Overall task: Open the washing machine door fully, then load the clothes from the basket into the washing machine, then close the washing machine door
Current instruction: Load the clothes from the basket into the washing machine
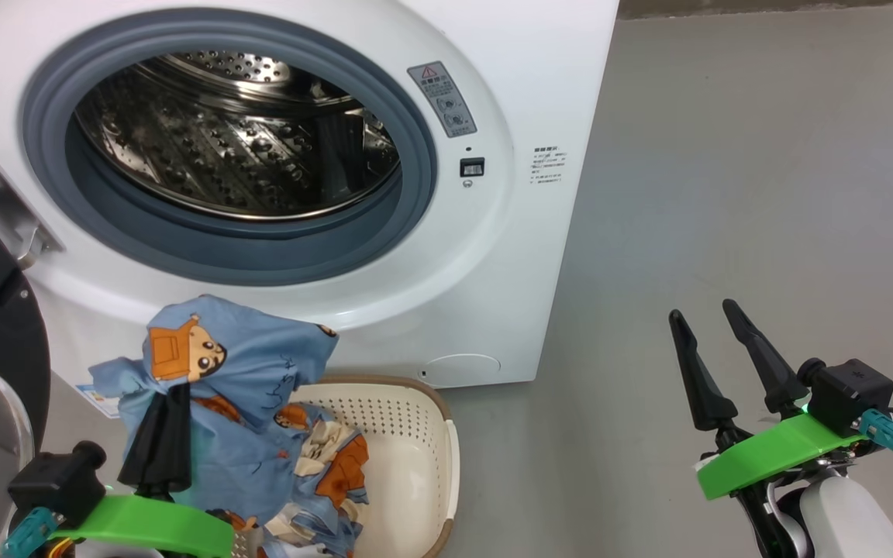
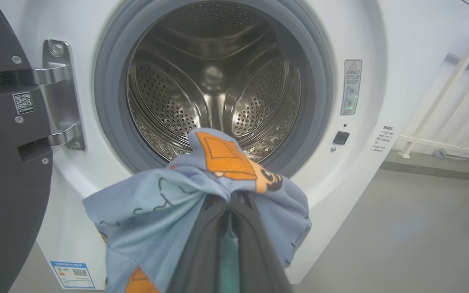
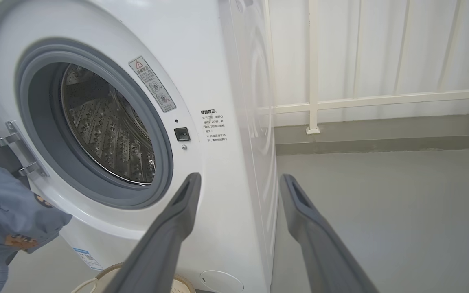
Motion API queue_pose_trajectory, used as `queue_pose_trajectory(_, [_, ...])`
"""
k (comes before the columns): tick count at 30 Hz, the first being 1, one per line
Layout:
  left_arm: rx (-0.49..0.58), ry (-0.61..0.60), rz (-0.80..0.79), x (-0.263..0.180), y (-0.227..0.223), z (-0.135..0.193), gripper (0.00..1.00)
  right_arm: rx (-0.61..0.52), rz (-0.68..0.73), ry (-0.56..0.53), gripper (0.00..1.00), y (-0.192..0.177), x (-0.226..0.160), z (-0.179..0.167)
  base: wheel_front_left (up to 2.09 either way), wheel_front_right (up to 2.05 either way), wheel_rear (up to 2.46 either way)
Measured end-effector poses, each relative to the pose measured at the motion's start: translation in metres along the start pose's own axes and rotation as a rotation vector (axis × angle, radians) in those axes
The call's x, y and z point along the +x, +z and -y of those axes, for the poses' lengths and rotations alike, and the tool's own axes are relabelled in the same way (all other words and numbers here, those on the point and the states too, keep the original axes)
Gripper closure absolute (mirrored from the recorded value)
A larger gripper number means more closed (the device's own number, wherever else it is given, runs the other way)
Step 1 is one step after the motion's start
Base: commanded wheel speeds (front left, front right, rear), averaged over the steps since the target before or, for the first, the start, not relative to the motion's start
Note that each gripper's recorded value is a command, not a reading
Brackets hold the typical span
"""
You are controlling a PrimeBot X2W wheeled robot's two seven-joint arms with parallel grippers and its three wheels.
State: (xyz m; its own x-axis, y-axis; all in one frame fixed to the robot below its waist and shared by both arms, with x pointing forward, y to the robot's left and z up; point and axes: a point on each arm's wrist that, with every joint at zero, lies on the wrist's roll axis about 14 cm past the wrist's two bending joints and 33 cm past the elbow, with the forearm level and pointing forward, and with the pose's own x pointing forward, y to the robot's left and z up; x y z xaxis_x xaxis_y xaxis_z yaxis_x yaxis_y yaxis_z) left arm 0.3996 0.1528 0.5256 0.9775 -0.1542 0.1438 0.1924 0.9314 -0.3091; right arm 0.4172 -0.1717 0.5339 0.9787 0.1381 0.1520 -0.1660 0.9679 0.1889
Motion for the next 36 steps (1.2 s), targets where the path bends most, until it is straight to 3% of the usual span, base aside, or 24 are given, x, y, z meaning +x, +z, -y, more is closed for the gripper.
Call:
queue_pose_trajectory(19, [0.009, -0.018, -0.01, 0.029, -0.007, 0.001, 1.0, -0.006, -0.04, -0.012, 0.0, -0.014, -0.003, 0.007, 0.0, 0.0, 0.0])
queue_pose_trajectory(36, [0.048, -0.096, -0.022, 0.154, -0.02, 0.01, 1.0, 0.014, -0.096, -0.044, 0.0, -0.046, 0.02, 0.019, 0.0, 0.0, 0.0])
